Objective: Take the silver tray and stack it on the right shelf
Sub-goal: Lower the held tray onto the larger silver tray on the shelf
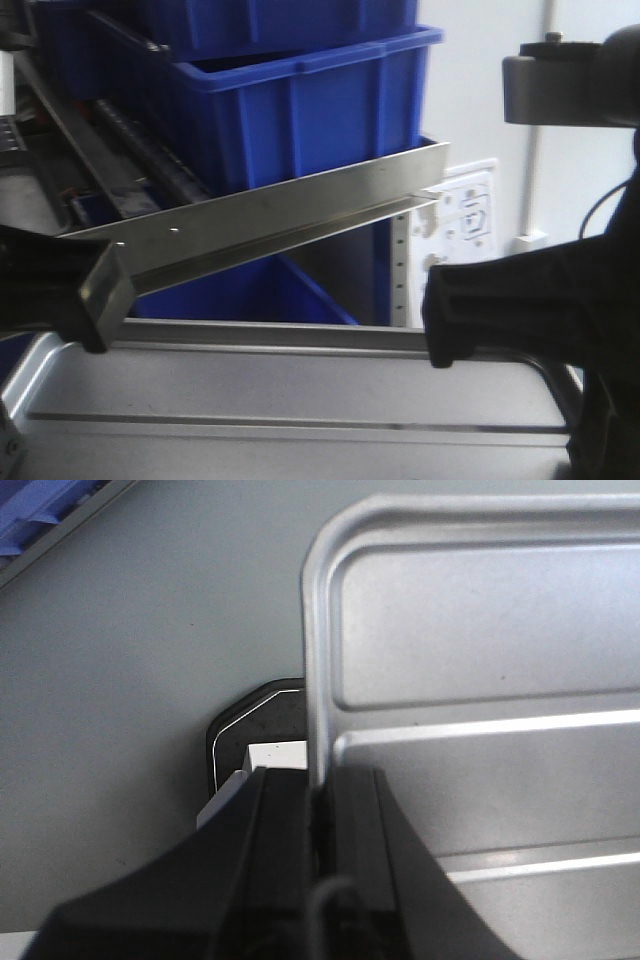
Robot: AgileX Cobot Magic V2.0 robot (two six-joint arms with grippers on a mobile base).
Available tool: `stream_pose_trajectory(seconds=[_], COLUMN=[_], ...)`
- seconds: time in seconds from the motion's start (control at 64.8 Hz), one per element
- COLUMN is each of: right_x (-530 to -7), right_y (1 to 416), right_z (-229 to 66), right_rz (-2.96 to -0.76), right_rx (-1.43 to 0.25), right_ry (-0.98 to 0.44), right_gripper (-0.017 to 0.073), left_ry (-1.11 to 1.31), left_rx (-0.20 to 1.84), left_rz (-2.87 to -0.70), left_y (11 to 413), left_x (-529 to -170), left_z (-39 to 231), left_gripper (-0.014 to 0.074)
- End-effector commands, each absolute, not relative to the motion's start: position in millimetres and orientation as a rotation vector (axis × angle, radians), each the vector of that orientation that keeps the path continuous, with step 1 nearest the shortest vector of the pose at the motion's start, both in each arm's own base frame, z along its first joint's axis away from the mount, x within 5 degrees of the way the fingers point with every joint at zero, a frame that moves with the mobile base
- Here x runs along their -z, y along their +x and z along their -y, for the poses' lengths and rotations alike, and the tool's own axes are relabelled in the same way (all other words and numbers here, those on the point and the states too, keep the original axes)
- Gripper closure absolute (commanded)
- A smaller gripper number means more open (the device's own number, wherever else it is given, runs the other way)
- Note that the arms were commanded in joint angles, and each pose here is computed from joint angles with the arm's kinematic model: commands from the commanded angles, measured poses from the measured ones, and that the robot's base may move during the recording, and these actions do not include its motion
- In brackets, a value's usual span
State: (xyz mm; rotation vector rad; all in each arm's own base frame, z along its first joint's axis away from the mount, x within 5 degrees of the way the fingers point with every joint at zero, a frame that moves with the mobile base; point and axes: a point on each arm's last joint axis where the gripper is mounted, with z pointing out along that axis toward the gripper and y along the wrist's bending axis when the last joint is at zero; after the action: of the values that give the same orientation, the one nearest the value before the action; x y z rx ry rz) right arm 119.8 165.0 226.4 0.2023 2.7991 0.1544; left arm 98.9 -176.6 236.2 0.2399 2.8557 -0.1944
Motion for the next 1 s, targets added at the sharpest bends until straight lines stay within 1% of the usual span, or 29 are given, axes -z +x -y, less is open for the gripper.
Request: stream_pose_trajectory(seconds=[0.0, 0.247, 0.987], right_x=[-238, -237, -238], right_y=[123, 121, 114], right_z=[-156, -149, -131], right_rz=[-2.752, -2.774, -2.808], right_rx=[-0.06, 0.058, 0.338], right_ry=[0.182, 0.206, 0.261], right_gripper=[0.0503, 0.0503, 0.0503], left_ry=[0.295, 0.294, 0.294], left_rx=[0.124, 0.125, 0.125], left_rz=[-2.846, -2.848, -2.848], left_y=[97, 97, 97], left_x=[-244, -244, -244], left_z=[171, 171, 171], left_gripper=[0.0694, 0.0694, 0.0694])
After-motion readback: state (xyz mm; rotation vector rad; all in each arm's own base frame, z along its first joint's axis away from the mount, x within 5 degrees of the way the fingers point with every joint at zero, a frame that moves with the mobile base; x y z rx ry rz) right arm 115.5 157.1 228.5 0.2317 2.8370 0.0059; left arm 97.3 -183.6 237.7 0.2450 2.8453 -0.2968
